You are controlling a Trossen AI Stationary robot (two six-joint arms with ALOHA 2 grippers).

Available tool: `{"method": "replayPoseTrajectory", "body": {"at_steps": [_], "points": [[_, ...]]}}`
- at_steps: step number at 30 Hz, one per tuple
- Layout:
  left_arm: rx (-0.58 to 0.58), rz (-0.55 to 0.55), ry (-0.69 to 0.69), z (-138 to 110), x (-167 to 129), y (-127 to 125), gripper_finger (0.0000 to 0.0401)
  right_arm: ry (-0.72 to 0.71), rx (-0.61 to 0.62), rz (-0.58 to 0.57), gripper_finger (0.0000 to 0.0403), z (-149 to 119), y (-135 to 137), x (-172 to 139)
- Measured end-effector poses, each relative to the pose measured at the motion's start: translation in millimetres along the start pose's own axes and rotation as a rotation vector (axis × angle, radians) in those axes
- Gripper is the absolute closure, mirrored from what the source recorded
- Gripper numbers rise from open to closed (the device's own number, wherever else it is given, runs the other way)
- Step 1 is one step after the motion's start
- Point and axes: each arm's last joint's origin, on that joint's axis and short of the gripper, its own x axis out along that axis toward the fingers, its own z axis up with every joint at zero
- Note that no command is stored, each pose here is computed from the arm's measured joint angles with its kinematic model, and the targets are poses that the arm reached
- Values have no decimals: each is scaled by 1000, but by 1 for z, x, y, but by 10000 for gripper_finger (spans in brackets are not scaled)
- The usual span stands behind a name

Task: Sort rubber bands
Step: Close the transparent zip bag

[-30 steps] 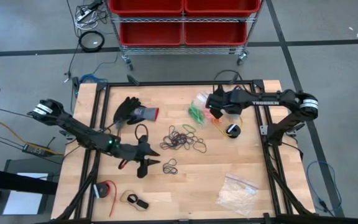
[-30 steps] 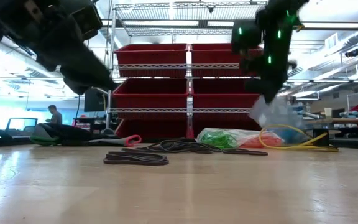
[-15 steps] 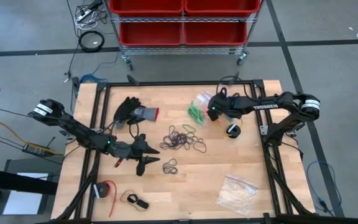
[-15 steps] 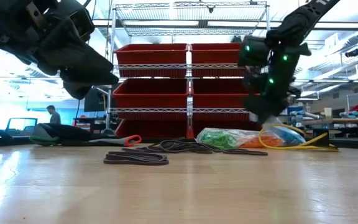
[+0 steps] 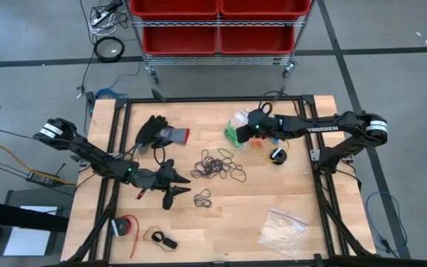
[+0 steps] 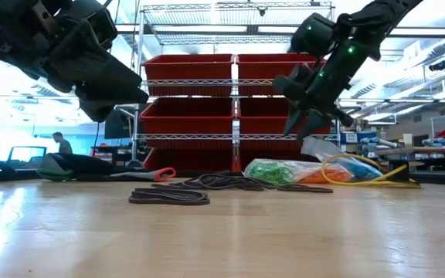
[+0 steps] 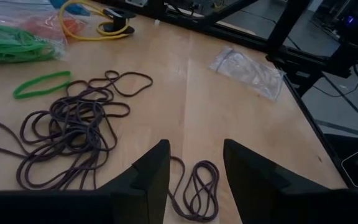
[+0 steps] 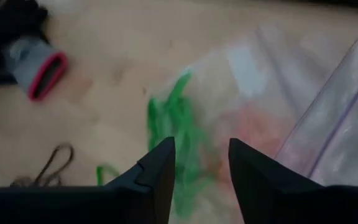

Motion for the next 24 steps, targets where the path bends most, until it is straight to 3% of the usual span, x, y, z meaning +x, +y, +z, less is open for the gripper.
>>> {"method": "replayPoseTrajectory", "body": {"at_steps": [13,24], "points": [[3,19,-7,0,0,1,243,112,-55,-166,273,-13,-19,44],[15,22,-9,0,0,1,243,88,-62,-192,275,-9,-23,46]]}}
